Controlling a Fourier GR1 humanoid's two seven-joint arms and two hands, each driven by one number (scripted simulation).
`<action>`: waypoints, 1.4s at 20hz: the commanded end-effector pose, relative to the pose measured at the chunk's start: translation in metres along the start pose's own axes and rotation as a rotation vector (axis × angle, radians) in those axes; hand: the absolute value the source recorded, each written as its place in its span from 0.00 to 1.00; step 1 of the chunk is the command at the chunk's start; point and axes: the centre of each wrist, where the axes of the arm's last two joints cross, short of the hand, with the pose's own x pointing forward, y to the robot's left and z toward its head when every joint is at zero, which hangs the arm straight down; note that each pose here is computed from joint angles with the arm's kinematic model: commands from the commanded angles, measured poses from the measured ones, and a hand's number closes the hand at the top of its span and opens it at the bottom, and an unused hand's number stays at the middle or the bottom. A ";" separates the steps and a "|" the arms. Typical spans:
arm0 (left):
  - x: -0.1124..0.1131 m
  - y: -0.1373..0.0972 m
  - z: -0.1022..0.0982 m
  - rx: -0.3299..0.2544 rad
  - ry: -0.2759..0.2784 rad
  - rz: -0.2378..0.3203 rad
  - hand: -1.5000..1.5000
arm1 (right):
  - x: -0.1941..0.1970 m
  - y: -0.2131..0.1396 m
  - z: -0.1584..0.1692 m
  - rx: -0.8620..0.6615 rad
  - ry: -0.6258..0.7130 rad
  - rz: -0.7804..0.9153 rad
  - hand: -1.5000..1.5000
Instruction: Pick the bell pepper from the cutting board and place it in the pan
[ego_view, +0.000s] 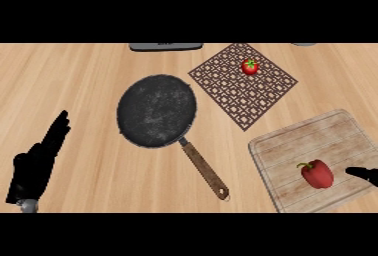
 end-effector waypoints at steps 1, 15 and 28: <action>-0.006 -0.004 0.006 -0.020 0.020 -0.023 0.50 | -0.005 -0.053 0.030 0.023 0.020 0.226 0.00; 0.000 -0.034 0.016 -0.046 0.008 -0.015 0.50 | 0.104 -0.042 0.008 0.474 0.056 0.614 0.00; -0.009 -0.033 0.021 -0.049 -0.010 -0.014 0.50 | 0.118 0.044 -0.004 0.584 0.236 0.776 0.00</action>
